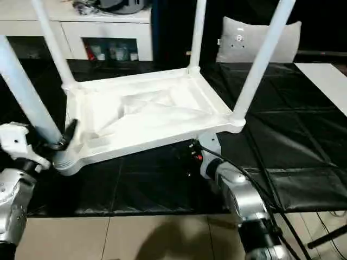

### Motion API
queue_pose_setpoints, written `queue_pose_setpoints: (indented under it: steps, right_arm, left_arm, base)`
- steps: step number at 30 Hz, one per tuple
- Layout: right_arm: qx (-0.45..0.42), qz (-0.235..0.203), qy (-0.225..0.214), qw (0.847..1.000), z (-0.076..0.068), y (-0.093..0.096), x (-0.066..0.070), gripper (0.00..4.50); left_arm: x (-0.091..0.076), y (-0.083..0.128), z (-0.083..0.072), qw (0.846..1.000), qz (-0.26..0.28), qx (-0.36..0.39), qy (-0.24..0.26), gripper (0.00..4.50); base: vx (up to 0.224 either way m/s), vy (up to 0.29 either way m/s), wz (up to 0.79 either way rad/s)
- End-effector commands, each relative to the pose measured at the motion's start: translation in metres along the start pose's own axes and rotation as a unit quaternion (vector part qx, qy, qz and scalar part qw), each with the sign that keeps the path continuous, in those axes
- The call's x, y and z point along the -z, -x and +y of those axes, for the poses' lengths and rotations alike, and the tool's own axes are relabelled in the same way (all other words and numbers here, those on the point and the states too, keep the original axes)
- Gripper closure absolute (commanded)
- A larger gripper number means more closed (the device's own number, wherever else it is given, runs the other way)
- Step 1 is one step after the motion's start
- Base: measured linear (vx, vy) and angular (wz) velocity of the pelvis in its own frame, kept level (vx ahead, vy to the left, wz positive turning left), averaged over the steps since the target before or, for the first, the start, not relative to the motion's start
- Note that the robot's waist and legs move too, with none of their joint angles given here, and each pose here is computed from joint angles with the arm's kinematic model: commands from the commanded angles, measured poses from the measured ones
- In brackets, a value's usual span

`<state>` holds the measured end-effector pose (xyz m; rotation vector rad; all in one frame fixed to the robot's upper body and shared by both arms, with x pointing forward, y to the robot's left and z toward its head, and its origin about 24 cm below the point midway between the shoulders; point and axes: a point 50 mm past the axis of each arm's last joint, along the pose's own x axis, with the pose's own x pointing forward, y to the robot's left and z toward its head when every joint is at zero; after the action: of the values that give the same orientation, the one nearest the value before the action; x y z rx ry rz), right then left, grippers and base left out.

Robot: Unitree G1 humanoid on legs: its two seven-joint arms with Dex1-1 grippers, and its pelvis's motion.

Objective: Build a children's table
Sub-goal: Rotate table base

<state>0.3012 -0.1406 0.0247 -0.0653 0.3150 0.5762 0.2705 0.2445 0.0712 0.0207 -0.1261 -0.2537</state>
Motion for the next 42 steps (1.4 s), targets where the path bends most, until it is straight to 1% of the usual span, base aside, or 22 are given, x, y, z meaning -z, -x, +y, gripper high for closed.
queue_pose_setpoints:
  steps: [1,2,3,4,6,9,10,11,14,17,18,19,23,24,25,27,30,31,35,40,41,42]
  right_arm:
    - [0.016,0.012,0.001,1.000,-0.007,-0.001,0.002,0.00]
    - [0.021,0.017,0.001,1.000,-0.010,-0.003,0.004,0.00]
    - [0.021,0.017,0.001,1.000,-0.010,-0.003,0.004,0.00]
    - [0.030,0.025,-0.004,0.999,-0.016,-0.008,0.007,0.00]
    - [0.033,0.027,-0.009,0.999,-0.017,-0.010,0.008,0.00]
    - [0.023,0.019,-0.018,0.999,-0.018,-0.020,0.007,0.00]
    - [0.023,0.019,-0.018,0.999,-0.018,-0.020,0.007,0.00]
    - [0.015,0.016,-0.024,0.999,-0.015,-0.025,0.004,0.00]
    - [-0.017,0.010,-0.020,1.000,-0.003,-0.036,-0.001,0.00]
    - [-0.056,-0.001,-0.012,0.998,0.012,-0.046,-0.006,0.00]
    - [-0.056,-0.001,-0.012,0.998,0.012,-0.046,-0.006,0.00]
    - [-0.085,-0.010,-0.008,0.996,0.023,-0.054,-0.010,0.00]
    - [-0.114,-0.015,-0.003,0.993,0.033,-0.057,-0.011,0.00]
    - [-0.124,-0.016,-0.001,0.992,0.037,-0.058,-0.011,0.00]
    - [-0.138,-0.015,0.005,0.990,0.043,-0.059,-0.010,0.00]
    - [-0.141,-0.015,0.007,0.990,0.044,-0.060,-0.009,0.00]
    - [-0.146,-0.017,0.004,0.989,0.046,-0.059,-0.007,0.00]
    - [-0.146,-0.017,0.001,0.989,0.045,-0.058,-0.003,0.00]
    - [-0.147,-0.016,-0.003,0.989,0.044,-0.056,0.001,0.00]
    - [-0.123,-0.015,-0.008,0.992,0.036,-0.051,0.009,0.00]
    - [-0.122,-0.015,-0.008,0.992,0.035,-0.050,0.009,0.00]
    - [-0.115,-0.014,-0.008,0.993,0.033,-0.049,0.010,0.00]
  left_arm:
    - [-0.004,0.000,-0.013,0.996,0.005,0.082,0.023,0.04]
    - [-0.005,0.002,-0.018,0.992,0.013,0.122,0.035,0.04]
    - [-0.005,0.002,-0.018,0.992,0.013,0.122,0.035,0.04]
    - [-0.006,0.009,-0.029,0.975,0.040,0.211,0.057,0.04]
    - [-0.007,0.012,-0.033,0.967,0.050,0.240,0.066,0.04]
    - [-0.013,0.017,-0.055,0.930,0.083,0.345,0.094,0.04]
    - [-0.013,0.017,-0.055,0.930,0.083,0.345,0.094,0.04]
    - [-0.016,0.016,-0.063,0.917,0.089,0.378,0.096,0.04]
    - [-0.021,0.010,-0.080,0.897,0.083,0.422,0.106,0.04]
    - [-0.029,0.001,-0.098,0.881,0.065,0.452,0.123,0.04]
    - [-0.029,0.001,-0.098,0.881,0.065,0.452,0.123,0.04]
    - [-0.037,-0.003,-0.115,0.860,0.061,0.488,0.136,0.04]
    - [-0.040,-0.006,-0.129,0.842,0.060,0.517,0.140,0.04]
    - [-0.041,-0.007,-0.134,0.837,0.061,0.526,0.138,0.04]
    - [-0.041,-0.010,-0.146,0.826,0.059,0.543,0.139,0.04]
    - [-0.042,-0.011,-0.149,0.822,0.058,0.548,0.142,0.04]
    - [-0.042,-0.016,-0.163,0.817,0.050,0.556,0.144,0.04]
    - [-0.045,-0.021,-0.173,0.818,0.038,0.555,0.145,0.04]
    - [-0.047,-0.030,-0.180,0.829,0.023,0.540,0.141,0.04]
    - [-0.044,-0.053,-0.181,0.881,-0.002,0.458,0.118,0.04]
    - [-0.045,-0.054,-0.181,0.883,-0.004,0.454,0.117,0.04]
    - [-0.045,-0.058,-0.179,0.893,-0.010,0.437,0.110,0.04]
  base:
    - [0.000,0.000,0.00]
    - [0.000,0.000,0.00]
    - [0.000,0.000,0.00]
    - [0.000,0.000,0.00]
    - [0.000,0.000,0.00]
    - [0.000,0.000,0.00]
    - [0.000,0.000,0.00]
    - [0.000,0.000,0.00]
    - [0.000,0.000,0.00]
    - [0.000,0.000,0.00]
    - [0.000,0.000,0.00]
    - [0.000,0.000,0.00]
    - [0.000,0.000,0.00]
    - [0.000,0.000,0.00]
    - [0.000,0.000,0.00]
    - [0.000,0.000,0.00]
    - [0.000,0.000,0.00]
    - [0.000,0.000,0.00]
    - [0.000,0.000,0.00]
    - [0.000,0.000,0.00]
    - [0.000,0.000,0.00]
    - [0.000,0.000,0.00]
